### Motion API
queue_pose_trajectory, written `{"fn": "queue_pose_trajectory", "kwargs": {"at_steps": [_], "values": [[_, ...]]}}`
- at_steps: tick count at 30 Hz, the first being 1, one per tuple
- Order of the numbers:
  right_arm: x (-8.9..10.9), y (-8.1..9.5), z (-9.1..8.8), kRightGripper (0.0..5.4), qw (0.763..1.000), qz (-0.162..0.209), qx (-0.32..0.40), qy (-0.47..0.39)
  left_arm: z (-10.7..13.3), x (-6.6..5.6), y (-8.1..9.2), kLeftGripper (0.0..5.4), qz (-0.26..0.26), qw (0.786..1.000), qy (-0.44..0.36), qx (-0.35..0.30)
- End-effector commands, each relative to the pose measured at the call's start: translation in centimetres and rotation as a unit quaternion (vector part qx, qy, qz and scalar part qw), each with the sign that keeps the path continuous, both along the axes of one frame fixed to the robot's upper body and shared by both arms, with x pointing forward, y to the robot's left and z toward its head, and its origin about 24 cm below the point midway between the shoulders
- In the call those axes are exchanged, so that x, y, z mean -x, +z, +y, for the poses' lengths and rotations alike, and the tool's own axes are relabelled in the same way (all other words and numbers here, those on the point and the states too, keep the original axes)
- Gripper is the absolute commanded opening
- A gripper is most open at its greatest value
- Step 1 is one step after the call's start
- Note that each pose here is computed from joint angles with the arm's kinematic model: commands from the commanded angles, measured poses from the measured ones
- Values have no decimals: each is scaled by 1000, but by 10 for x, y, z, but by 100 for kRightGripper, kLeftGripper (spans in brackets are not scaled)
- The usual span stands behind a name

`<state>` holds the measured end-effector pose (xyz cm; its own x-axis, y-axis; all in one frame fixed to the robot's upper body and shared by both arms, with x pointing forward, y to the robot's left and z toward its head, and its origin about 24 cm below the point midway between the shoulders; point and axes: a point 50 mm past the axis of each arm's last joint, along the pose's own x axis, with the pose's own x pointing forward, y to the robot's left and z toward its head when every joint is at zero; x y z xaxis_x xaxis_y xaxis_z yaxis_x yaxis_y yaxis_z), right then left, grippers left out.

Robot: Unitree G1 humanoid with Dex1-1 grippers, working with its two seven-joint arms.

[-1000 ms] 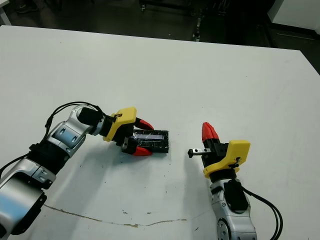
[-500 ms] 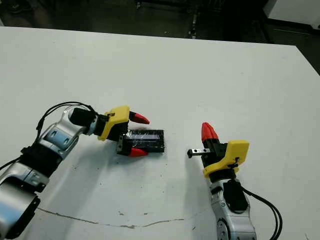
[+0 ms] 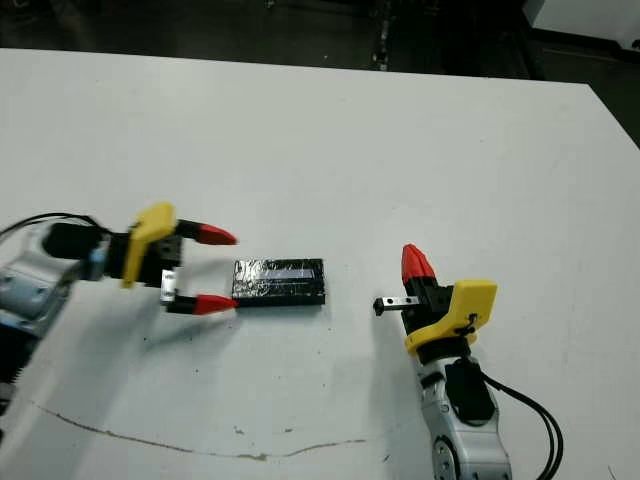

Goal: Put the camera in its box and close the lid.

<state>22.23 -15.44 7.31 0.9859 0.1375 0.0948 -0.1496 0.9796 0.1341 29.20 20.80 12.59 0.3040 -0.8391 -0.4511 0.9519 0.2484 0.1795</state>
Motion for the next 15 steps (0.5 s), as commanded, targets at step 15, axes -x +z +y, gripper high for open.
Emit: {"fn": "queue_pose_trajectory", "kwargs": {"at_steps": [15], "values": [[0,-2,-2,0,1000,8,1,-2,14,25,23,514,-116,915,294,250]]}}
